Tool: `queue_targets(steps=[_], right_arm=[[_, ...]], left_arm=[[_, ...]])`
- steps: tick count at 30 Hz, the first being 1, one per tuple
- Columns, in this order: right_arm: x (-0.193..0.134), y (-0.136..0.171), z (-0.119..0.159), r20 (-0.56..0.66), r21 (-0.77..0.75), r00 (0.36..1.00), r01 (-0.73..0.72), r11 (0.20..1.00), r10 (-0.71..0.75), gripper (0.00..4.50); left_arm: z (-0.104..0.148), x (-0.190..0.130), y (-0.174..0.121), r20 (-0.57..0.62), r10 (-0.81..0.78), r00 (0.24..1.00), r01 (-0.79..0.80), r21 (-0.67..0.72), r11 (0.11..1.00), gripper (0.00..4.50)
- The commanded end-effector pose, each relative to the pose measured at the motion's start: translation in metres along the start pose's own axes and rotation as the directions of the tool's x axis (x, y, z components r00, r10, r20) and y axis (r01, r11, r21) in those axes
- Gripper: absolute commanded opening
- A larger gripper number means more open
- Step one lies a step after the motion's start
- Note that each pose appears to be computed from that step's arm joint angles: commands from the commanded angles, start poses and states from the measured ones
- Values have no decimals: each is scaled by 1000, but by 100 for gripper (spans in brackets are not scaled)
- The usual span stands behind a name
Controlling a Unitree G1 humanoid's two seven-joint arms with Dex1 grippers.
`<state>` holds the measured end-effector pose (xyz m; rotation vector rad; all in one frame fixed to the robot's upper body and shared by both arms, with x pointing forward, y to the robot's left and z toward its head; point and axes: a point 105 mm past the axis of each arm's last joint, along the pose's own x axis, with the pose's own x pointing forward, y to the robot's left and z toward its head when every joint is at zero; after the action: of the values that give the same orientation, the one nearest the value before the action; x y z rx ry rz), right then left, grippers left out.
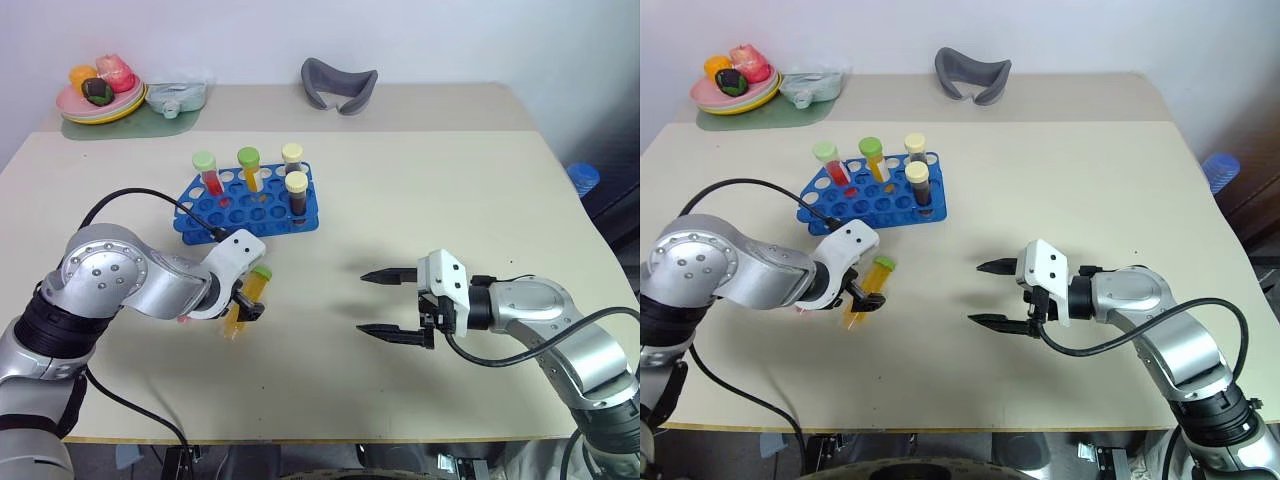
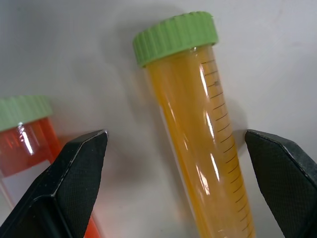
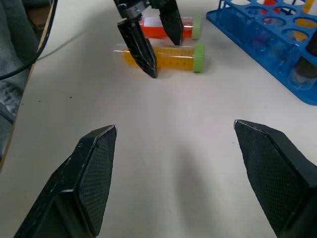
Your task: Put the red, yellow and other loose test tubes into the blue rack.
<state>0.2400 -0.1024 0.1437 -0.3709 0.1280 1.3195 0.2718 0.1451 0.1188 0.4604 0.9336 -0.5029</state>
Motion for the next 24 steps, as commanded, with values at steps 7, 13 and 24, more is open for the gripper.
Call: queue_targets(steps=[7, 13, 24], right_arm=[[2, 6, 11, 32, -43, 999, -9, 999, 10, 390], [3, 4, 11, 32, -47, 999, -9, 999, 10, 390], [6, 6, 12, 37, -48, 999, -5, 999, 7, 390]], left_arm=[[-1, -2, -6, -26, 49, 998, -51, -68, 996, 321], [2, -3, -4, -34, 82, 996, -85, -78, 993, 228], [9, -3, 3, -19, 131, 991, -132, -96, 987, 201]])
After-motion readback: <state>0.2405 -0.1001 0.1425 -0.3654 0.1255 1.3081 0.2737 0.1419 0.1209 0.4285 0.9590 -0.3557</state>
